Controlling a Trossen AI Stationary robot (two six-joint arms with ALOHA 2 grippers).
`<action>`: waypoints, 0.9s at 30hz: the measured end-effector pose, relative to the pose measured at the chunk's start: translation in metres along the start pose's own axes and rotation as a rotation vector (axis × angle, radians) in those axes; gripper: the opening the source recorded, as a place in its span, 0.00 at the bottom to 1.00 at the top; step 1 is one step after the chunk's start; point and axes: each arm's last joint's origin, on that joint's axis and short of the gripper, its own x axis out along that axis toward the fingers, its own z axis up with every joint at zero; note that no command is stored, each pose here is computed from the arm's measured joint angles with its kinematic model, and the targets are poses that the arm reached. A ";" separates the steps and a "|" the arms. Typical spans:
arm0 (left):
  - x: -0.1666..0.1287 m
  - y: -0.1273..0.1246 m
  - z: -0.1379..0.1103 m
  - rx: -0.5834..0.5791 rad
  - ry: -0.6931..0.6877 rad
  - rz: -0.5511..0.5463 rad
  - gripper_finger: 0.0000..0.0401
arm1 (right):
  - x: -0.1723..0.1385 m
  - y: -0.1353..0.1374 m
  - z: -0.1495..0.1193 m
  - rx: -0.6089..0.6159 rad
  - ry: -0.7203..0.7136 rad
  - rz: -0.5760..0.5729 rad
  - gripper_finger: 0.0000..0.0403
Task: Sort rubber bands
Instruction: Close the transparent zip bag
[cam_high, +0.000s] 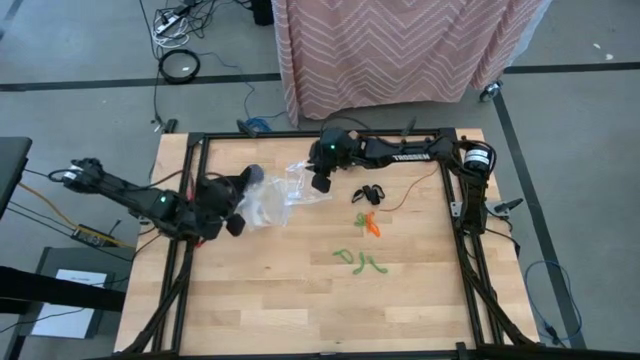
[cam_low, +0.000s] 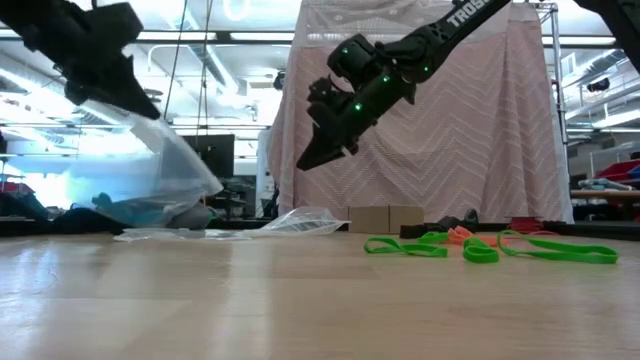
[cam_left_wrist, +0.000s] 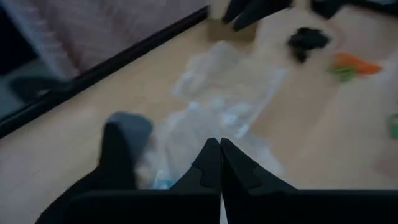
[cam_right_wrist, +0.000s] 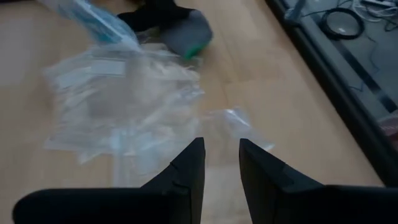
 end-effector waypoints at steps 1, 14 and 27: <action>-0.001 -0.002 0.001 0.003 -0.008 -0.016 0.00 | 0.000 0.002 0.000 -0.001 0.000 0.003 0.21; -0.008 -0.009 -0.043 -0.027 0.419 -0.241 0.00 | 0.001 0.019 0.001 -0.029 0.002 0.040 0.20; -0.022 -0.015 -0.078 -0.036 0.687 -0.360 0.01 | 0.001 0.020 0.001 -0.026 -0.004 0.093 0.21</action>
